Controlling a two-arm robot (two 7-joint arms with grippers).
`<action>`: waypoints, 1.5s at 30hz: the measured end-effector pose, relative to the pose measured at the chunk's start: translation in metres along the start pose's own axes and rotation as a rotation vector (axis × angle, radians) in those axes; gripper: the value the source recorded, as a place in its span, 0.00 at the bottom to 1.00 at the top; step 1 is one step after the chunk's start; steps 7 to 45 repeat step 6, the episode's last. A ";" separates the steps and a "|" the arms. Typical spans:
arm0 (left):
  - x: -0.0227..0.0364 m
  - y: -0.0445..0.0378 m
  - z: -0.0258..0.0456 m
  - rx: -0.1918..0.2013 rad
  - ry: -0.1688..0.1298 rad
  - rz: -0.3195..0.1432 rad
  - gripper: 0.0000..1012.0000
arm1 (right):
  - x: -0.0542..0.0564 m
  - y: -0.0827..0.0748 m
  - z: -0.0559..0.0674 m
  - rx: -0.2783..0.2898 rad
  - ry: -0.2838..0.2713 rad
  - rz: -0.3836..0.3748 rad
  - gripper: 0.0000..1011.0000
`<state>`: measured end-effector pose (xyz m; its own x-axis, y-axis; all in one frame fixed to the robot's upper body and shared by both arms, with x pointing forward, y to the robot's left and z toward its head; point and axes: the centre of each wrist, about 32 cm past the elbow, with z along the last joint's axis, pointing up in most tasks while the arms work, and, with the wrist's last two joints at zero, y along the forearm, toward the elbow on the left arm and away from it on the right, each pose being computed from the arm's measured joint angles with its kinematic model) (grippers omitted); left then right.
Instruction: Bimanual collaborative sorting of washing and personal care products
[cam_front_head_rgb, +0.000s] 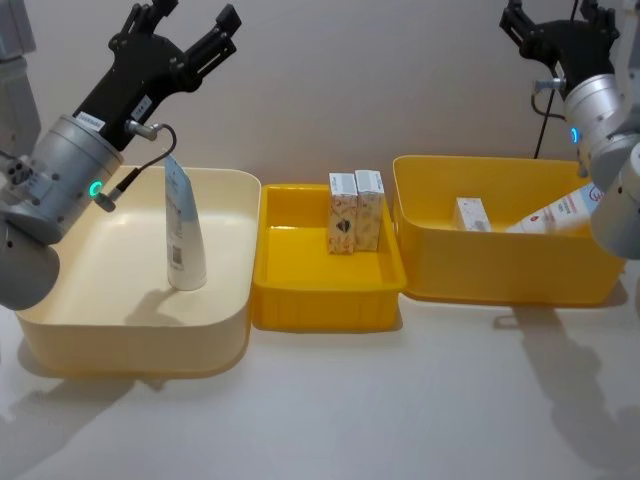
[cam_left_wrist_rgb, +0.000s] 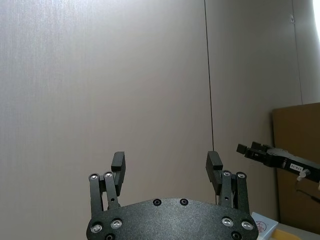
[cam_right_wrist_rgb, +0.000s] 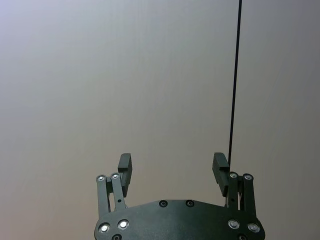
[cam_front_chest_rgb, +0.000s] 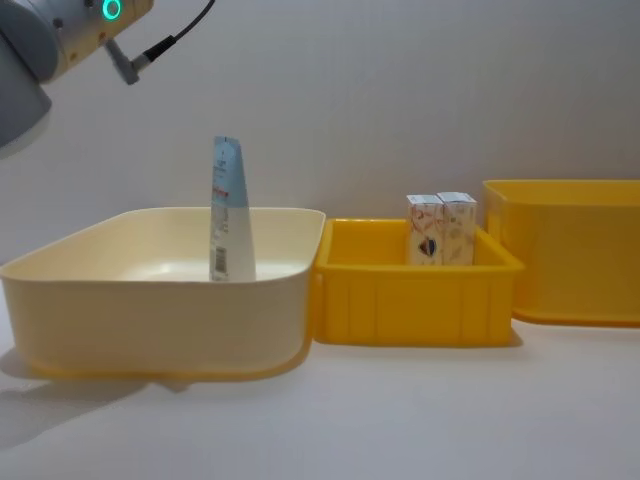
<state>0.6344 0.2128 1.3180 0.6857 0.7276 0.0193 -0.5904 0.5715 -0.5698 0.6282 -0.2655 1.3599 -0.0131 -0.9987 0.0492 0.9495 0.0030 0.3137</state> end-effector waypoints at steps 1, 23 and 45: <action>0.0000 0.0000 0.0000 0.000 0.000 0.000 0.99 | 0.000 0.000 0.000 0.001 0.000 0.000 0.99; 0.0000 0.0000 0.0000 0.000 0.000 0.000 0.99 | 0.000 -0.001 0.001 0.008 0.001 0.000 0.99; 0.0000 0.0000 0.0000 0.000 0.000 0.000 0.99 | 0.000 -0.001 0.001 0.008 0.001 0.000 0.99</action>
